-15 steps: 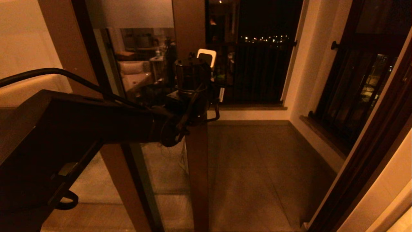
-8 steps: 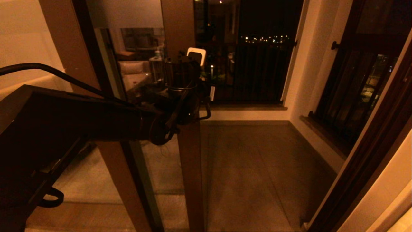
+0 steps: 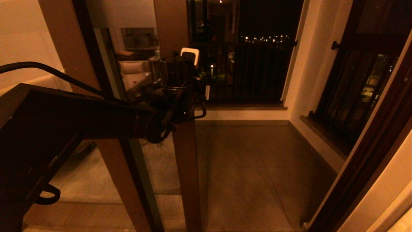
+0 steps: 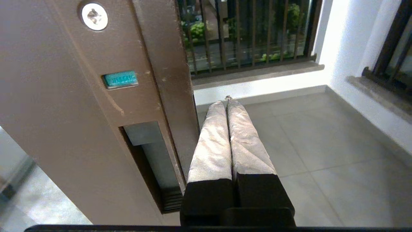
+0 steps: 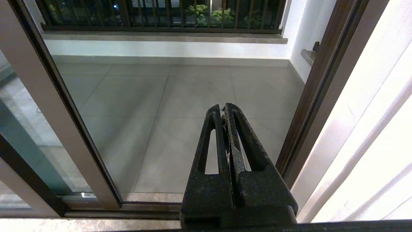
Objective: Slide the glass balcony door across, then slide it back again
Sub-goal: Open the slid door
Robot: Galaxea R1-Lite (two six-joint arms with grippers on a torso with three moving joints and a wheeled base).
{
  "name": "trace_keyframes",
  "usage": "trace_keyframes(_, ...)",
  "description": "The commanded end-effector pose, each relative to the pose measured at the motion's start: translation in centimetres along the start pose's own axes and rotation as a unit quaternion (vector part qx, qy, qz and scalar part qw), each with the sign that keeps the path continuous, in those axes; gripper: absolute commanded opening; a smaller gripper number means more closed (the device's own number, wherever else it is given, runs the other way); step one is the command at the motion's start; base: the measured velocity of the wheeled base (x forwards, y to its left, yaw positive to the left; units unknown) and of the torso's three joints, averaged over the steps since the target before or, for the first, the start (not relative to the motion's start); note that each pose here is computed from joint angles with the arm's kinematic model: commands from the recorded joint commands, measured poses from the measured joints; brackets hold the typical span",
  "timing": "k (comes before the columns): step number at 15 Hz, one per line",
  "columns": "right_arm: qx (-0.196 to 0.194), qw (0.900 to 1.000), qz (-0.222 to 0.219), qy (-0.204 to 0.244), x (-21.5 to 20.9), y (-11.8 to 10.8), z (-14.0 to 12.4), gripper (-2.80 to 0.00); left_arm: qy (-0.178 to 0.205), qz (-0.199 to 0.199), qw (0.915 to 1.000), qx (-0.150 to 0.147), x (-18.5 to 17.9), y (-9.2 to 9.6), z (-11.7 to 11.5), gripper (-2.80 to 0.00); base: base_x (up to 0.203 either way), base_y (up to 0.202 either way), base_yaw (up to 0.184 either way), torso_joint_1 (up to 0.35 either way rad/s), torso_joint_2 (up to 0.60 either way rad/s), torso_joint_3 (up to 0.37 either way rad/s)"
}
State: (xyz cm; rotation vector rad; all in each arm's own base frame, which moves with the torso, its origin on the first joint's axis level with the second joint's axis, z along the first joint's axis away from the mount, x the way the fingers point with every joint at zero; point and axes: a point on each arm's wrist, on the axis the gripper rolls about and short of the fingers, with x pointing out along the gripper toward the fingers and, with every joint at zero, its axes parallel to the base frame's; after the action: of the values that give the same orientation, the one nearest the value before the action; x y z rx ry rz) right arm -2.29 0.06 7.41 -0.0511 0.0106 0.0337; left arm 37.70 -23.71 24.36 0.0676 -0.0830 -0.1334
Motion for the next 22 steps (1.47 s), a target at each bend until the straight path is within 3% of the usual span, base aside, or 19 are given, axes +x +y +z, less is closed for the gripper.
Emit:
trace_keyframes(1, 0.000, 1.000, 0.000, 0.000, 0.0, 0.0, 0.0, -2.80, 0.004, 0.006, 1.0000, 0.002, -0.2, 0.5, -0.1, -2.80, 0.000, 0.000, 0.000, 0.000, 0.00, 0.000)
trace_keyframes(5, 0.000, 1.000, 0.000, 0.001, 0.0, 0.0, 0.0, -2.80, 0.018, 0.025, 0.9995, 0.008, -0.6, 3.0, -0.4, -2.80, 0.000, 0.000, 0.000, 0.000, 0.00, 0.000)
trace_keyframes(8, 0.000, 1.000, 0.000, 0.001, 0.0, 0.0, 0.0, -2.80, -0.016, 0.039, 0.9991, -0.001, -0.5, 4.0, -0.5, -2.80, 0.000, 0.000, 0.000, 0.000, 0.00, 0.000)
trace_keyframes(22, 0.000, 1.000, 0.000, 0.001, 0.0, 0.0, 0.0, -2.80, -0.002, 0.051, 0.9987, 0.003, -1.3, 5.6, -1.2, -2.80, 0.000, 0.000, 0.000, 0.000, 0.00, 0.000)
